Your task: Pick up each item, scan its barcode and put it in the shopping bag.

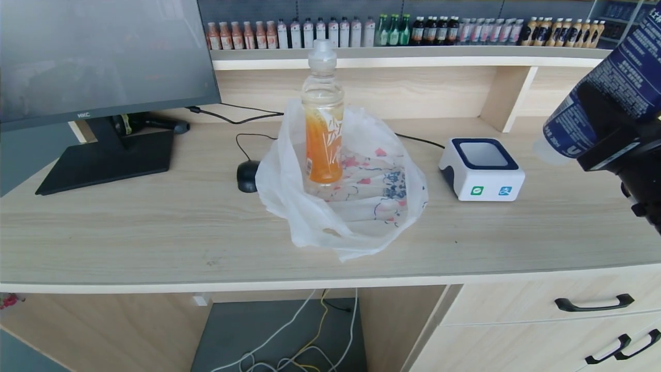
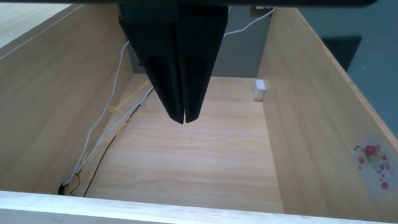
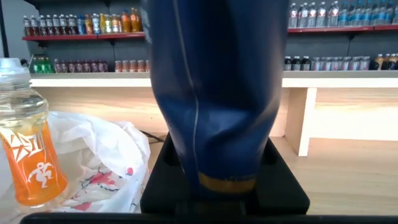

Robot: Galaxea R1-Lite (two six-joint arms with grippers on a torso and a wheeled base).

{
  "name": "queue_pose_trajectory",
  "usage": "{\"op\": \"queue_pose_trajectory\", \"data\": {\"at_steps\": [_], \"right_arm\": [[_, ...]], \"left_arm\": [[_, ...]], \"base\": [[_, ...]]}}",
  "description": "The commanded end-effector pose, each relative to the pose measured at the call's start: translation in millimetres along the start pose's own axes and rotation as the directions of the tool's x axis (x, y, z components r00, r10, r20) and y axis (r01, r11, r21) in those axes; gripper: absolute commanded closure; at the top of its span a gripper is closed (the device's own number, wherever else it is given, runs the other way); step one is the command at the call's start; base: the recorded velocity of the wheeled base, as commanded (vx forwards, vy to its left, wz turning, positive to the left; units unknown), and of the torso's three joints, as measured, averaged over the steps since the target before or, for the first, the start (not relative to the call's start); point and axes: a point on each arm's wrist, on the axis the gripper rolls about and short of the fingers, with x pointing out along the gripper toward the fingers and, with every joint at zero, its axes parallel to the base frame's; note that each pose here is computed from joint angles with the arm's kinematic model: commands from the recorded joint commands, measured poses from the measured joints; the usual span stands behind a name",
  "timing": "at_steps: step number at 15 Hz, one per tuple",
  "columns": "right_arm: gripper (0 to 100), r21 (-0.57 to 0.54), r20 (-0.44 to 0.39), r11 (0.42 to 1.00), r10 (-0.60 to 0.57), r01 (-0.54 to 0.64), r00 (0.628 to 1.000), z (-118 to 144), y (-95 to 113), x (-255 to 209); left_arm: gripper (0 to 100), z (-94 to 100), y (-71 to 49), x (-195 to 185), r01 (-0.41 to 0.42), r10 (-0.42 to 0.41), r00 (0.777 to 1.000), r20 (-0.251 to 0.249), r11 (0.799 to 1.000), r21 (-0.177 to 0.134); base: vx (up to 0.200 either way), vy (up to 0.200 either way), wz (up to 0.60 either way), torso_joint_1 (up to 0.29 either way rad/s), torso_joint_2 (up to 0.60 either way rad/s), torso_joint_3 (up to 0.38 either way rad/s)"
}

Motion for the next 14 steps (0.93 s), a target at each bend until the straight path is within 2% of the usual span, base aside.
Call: {"op": "queue_pose_trajectory", "data": {"at_steps": [1,2,6,10,11,14], "right_arm": [[100,-0.002,-0.015,1.0,0.003,-0.003,1.0,-4.5,0.6,0.9],[100,-0.003,-0.018,1.0,0.003,-0.004,1.0,-5.3,0.7,0.8],[100,-0.005,-0.028,1.0,0.004,-0.005,1.0,-7.9,0.9,0.2],[100,-0.048,-0.029,0.987,0.15,-0.152,0.988,-9.2,13.1,-2.1],[100,-0.04,-0.086,0.98,0.191,-0.195,0.978,-21.6,21.2,-9.1],[100,-0.014,-0.087,0.981,0.194,-0.196,0.977,-27.5,26.3,9.5]], "left_arm": [[100,0.0,0.0,0.0,0.0,0.0,1.0,0.0,1.0,0.0],[100,0.0,0.0,0.0,0.0,0.0,1.0,0.0,1.0,0.0],[100,0.0,0.0,0.0,0.0,0.0,1.0,0.0,1.0,0.006],[100,0.0,0.0,0.0,0.0,0.0,1.0,0.0,1.0,0.006],[100,0.0,0.0,0.0,0.0,0.0,1.0,0.0,1.0,0.006],[100,0.0,0.0,0.0,0.0,0.0,1.0,0.0,1.0,0.006]], "base": [[0.0,0.2,0.0,0.007,0.0,-0.002],[0.0,0.2,0.0,0.002,0.0,-0.007],[0.0,0.0,0.0,0.0,0.0,0.0],[0.0,0.0,0.0,0.0,0.0,0.0],[0.0,0.0,0.0,0.0,0.0,0.0],[0.0,0.0,0.0,0.0,0.0,0.0]]}}
